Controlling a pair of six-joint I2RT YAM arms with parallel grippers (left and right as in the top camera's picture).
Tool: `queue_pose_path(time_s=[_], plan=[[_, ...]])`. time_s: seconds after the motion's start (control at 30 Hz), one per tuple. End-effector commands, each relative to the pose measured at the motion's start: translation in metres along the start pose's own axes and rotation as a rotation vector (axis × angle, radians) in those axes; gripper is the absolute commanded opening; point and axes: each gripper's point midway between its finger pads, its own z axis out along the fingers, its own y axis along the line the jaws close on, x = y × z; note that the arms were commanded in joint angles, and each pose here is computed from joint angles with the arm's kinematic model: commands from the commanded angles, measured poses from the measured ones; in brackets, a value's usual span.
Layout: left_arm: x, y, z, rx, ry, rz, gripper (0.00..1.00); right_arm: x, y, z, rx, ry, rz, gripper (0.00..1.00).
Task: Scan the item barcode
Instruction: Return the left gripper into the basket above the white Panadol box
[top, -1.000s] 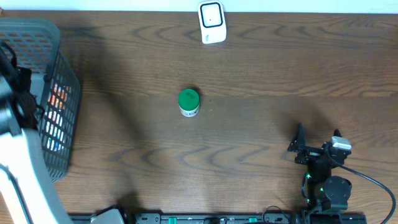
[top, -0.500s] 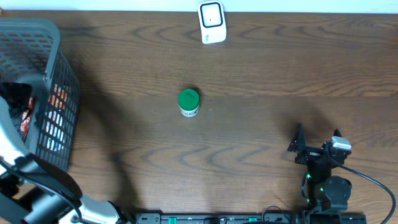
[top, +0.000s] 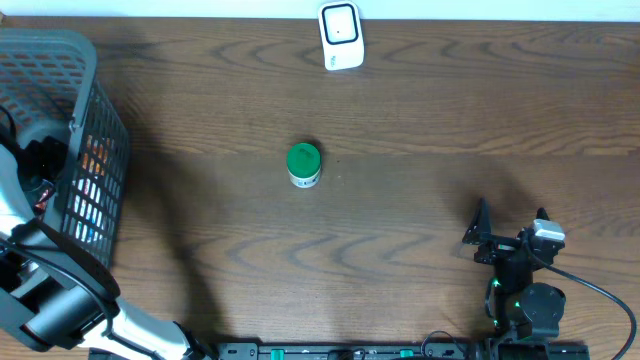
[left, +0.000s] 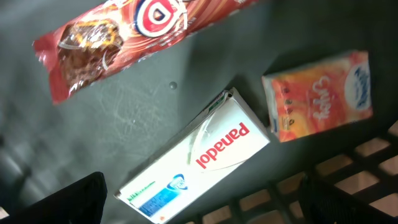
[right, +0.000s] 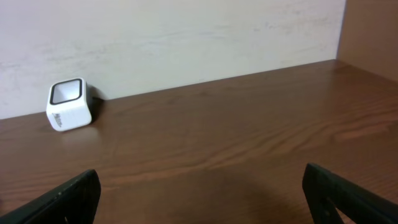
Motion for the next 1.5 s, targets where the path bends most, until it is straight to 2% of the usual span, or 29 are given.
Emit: queue_pose_path(time_s=[0.0, 0.5, 0.8, 0.93, 1.07, 1.1, 1.13, 1.3, 1.47], plan=[[0.005, 0.001, 0.013, -0.005, 0.040, 0.154, 0.98, 0.000, -0.002, 0.000, 0.008, 0.000, -0.011, 0.99], [0.027, 0.006, 0.064, -0.034, 0.209, 0.269, 0.98, 0.000, -0.002, 0.000, 0.008, 0.000, -0.011, 0.99], [0.045, 0.013, 0.086, -0.060, 0.312, 0.266, 0.98, 0.000, -0.002, 0.000, 0.008, 0.000, -0.011, 0.99], [0.042, 0.025, 0.086, -0.141, 0.299, 0.207, 0.98, 0.000, -0.002, 0.000, 0.008, 0.000, -0.011, 0.99], [0.042, 0.027, 0.086, -0.151, 0.297, 0.208, 0.98, 0.000, -0.002, 0.000, 0.008, 0.000, -0.011, 0.99], [0.042, 0.027, 0.086, -0.151, 0.297, 0.208, 0.95, 0.000, -0.002, 0.000, 0.008, 0.000, -0.011, 0.99], [0.042, 0.027, 0.086, -0.151, 0.297, 0.208, 0.84, 0.000, -0.002, 0.000, 0.008, 0.000, -0.011, 0.99], [0.041, 0.027, 0.086, -0.151, 0.297, 0.208, 0.71, 0.000, -0.002, 0.000, 0.008, 0.000, -0.011, 0.99], [0.042, 0.027, 0.086, -0.152, 0.300, 0.208, 0.70, 0.000, -0.002, 0.000, 0.008, 0.000, -0.011, 0.99]])
